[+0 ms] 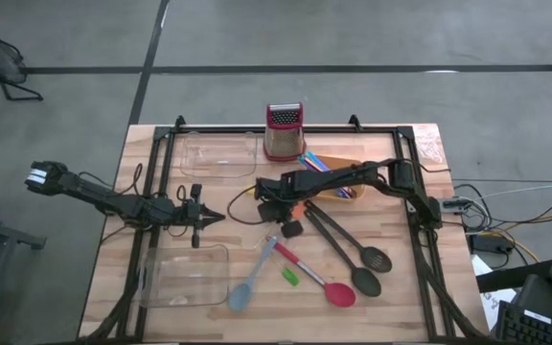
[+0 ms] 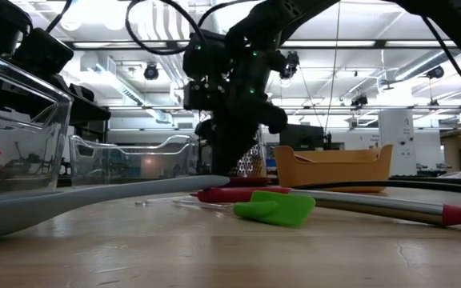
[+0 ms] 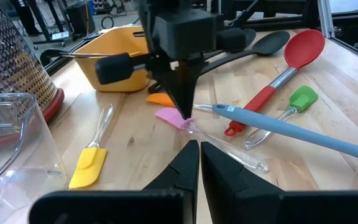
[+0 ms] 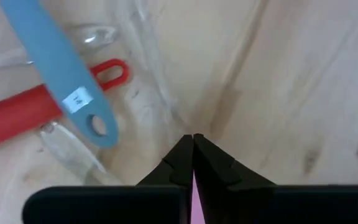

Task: Pick & Place Kitchen Items
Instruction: Put the pink spatula into the top transparent bin

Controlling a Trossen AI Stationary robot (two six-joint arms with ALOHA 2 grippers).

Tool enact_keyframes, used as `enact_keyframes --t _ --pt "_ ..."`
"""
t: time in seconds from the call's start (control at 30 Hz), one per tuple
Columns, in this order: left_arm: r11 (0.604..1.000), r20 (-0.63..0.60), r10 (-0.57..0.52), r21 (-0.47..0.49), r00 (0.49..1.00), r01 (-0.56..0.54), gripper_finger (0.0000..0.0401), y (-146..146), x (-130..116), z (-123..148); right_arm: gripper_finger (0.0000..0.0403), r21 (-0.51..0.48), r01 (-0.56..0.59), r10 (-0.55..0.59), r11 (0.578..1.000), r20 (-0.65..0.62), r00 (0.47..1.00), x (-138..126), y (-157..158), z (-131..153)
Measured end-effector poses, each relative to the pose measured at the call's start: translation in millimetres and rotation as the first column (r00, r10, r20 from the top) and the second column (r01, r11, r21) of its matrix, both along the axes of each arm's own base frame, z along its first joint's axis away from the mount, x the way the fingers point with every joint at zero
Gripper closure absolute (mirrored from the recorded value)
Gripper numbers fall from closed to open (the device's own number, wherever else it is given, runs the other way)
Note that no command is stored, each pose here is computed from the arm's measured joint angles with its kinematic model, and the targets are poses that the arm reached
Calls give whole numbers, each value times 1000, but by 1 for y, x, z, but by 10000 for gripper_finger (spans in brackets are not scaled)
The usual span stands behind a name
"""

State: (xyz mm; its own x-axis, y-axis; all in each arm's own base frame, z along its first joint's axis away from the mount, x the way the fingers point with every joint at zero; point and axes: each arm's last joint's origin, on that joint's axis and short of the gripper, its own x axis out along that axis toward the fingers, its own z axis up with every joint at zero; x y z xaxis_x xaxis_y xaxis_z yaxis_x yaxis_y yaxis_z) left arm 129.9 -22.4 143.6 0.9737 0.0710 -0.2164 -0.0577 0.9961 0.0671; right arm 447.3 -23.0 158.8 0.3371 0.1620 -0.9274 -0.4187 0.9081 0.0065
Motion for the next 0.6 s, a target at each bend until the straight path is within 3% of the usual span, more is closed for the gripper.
enact_keyframes --t 0.23,0.6 --pt "1000 0 0 0 1000 0 378 0 0 0 347 -129 66 -82 989 -120 989 -11 -5 -3" --pt "1000 0 0 0 1000 0 378 0 0 0 180 -138 59 -76 989 -122 990 -11 -2 -4"
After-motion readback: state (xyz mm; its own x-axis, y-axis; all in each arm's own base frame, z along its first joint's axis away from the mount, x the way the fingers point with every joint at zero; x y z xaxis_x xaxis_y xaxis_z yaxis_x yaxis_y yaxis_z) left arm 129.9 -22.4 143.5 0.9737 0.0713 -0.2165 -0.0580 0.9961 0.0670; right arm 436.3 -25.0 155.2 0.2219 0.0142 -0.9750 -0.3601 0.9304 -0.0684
